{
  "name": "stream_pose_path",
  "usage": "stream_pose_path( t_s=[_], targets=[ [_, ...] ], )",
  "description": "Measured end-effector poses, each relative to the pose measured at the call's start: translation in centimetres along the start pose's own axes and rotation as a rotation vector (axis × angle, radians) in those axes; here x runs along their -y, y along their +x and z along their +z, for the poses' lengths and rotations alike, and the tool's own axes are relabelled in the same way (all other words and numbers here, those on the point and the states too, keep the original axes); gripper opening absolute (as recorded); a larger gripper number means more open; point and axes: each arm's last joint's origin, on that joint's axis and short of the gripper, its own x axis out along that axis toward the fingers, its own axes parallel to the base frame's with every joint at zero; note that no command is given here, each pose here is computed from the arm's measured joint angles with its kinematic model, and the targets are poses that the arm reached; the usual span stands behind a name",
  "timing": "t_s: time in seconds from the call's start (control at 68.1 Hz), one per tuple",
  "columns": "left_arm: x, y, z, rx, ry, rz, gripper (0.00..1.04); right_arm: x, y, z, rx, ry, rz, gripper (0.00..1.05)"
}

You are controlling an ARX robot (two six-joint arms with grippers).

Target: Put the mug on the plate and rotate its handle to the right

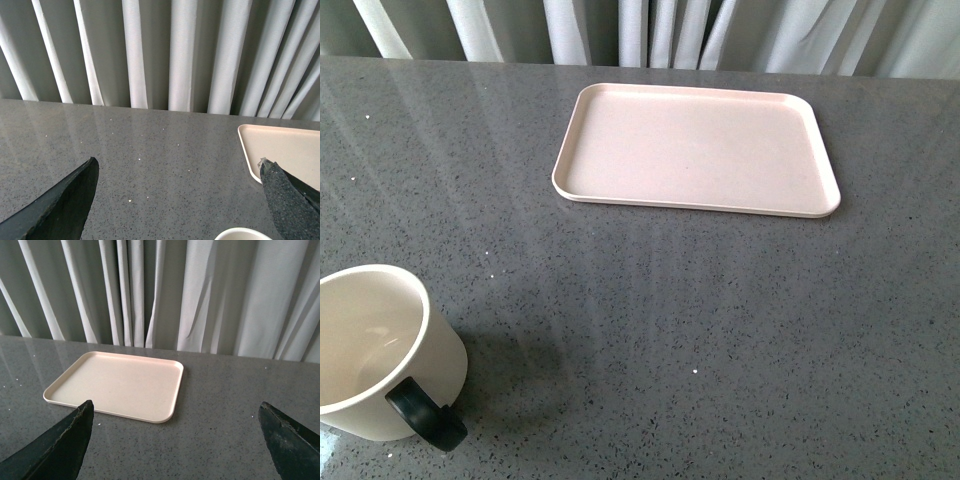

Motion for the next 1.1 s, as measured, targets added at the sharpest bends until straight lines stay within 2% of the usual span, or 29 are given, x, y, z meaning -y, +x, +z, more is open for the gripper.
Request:
stream_pose_path(
  t_s=[0.661,0.691,0.764,0.823,0.97,1.102],
  targets=[
    [0.0,0.0,0.0,0.0,0.0,0.0,0.95,0.0,0.0,0.0,0.0,0.0,0.0,0.96],
    [0.0,0.1,-0.1,-0.054,0.003,-0.036,0.95,0.0,0.0,0.0,0.0,0.0,0.0,0.96],
    [0.1,0.2,0.5,-0.397,-0.043,-0.22,0.95,0.0,0.0,0.0,0.0,0.0,0.002,0.96],
    [0.1,0.9,0.9,-0.575,-0.087,-0.296,0.95,0.0,0.0,0.0,0.0,0.0,0.001,0.96],
    [-0.6,3.6,1.9,-0.636,-0.038,-0.319,0.95,0.0,0.0,0.0,0.0,0.0,0.0,0.96],
    [-1.6,6.0,1.6,-0.663,0.007,-0.306,0.95,0.0,0.0,0.0,0.0,0.0,0.0,0.96]
  ],
)
